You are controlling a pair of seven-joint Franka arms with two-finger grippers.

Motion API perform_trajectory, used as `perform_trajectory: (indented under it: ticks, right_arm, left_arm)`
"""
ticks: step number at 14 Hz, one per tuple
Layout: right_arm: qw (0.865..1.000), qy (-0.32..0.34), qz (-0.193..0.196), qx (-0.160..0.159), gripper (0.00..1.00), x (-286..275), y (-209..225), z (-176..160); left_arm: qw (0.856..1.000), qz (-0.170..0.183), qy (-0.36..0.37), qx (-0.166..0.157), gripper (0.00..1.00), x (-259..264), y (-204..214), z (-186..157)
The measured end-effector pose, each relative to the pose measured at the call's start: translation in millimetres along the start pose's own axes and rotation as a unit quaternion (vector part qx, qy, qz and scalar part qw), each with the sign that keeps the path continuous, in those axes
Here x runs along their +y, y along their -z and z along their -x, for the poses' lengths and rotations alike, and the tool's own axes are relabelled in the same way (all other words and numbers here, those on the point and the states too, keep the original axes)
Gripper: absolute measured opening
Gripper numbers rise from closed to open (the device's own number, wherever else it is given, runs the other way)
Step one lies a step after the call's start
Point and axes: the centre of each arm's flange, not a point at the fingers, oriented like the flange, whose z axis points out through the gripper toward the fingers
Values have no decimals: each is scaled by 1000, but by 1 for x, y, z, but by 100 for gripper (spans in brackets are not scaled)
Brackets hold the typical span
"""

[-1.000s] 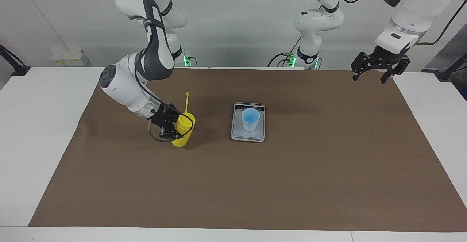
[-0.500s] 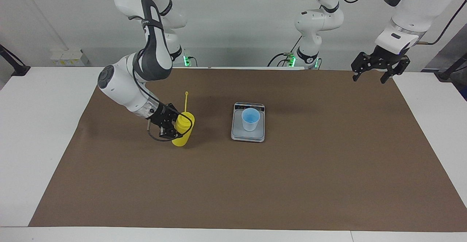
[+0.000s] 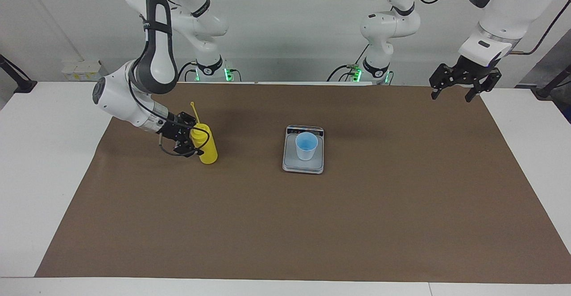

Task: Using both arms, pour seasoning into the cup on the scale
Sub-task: 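Turn the bottle upright and set it back down with the right gripper, then open the right gripper and draw it back from the bottle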

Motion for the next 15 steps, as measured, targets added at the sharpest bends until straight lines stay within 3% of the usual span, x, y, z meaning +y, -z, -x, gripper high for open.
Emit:
perform_trajectory:
  ticks: [4, 8, 12, 15]
  right_arm:
    - [992, 101, -1, 73, 100, -8, 44, 2]
    - [960, 232, 13, 158, 100, -11, 90, 29]
    - [891, 409, 55, 192, 100, -9, 96, 79]
    - [831, 488, 119, 238, 100, -10, 78, 124]
  left_arm:
    - [1000, 0, -6, -5, 100, 7, -5, 0]
    - [1000, 0, -7, -5, 100, 7, -5, 0]
    - [1000, 0, -6, -5, 100, 7, -5, 1]
    - [1000, 0, -6, -5, 100, 6, -5, 1]
